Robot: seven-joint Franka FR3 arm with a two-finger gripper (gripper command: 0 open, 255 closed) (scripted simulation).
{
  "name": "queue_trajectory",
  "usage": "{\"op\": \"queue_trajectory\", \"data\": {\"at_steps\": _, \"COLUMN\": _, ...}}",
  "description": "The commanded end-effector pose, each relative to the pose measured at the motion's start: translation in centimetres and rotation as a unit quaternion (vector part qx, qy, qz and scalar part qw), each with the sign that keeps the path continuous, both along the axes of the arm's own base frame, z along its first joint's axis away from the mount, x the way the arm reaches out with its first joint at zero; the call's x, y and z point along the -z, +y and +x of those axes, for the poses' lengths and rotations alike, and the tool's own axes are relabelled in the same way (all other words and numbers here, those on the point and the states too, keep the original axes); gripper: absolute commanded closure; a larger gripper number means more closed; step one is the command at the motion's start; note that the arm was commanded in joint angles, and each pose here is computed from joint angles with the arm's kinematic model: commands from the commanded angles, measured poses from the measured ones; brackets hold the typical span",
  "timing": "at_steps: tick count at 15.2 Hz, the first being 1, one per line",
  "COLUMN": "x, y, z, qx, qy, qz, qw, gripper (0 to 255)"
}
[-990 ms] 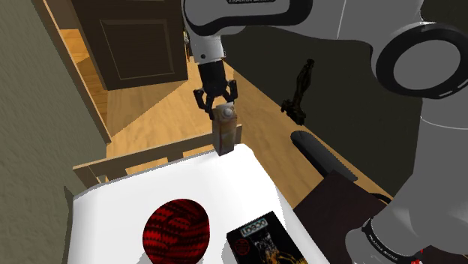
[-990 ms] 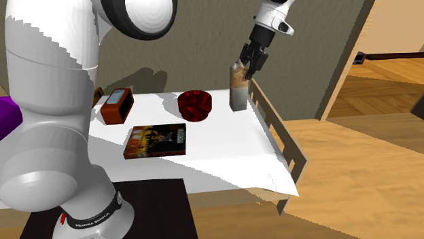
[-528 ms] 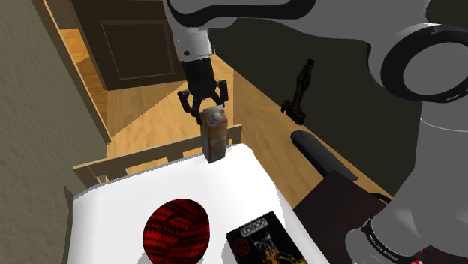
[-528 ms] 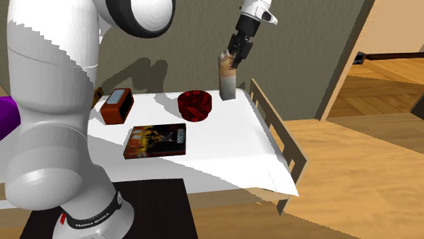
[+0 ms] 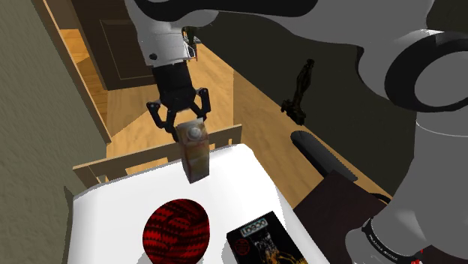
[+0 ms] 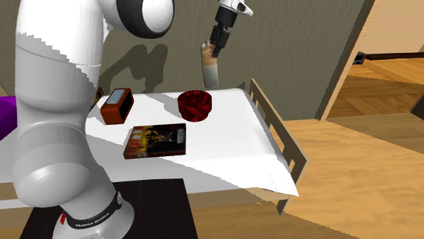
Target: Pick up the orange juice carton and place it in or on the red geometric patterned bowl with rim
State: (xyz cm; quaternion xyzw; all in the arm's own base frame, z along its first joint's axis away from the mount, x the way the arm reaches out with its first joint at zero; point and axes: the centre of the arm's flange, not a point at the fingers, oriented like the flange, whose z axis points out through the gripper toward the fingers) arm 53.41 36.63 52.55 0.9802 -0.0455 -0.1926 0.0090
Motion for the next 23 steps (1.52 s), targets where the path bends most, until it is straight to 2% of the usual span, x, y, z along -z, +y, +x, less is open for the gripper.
{"op": "queue_trajectory", "data": {"at_steps": 1, "x": -0.2, "y": 2.5, "z": -1.1, "qx": 0.001, "qy": 0.000, "qz": 0.000, "qw": 1.0000, "gripper": 255}}
{"op": "queue_trajectory", "data": {"at_steps": 7, "x": -1.7, "y": 10.1, "z": -4.5, "qx": 0.001, "qy": 0.000, "qz": 0.000, "qw": 1.0000, "gripper": 255}}
{"op": "queue_trajectory", "data": {"at_steps": 23, "x": 6.7, "y": 10.1, "z": -4.5, "qx": 0.001, "qy": 0.000, "qz": 0.000, "qw": 1.0000, "gripper": 255}}
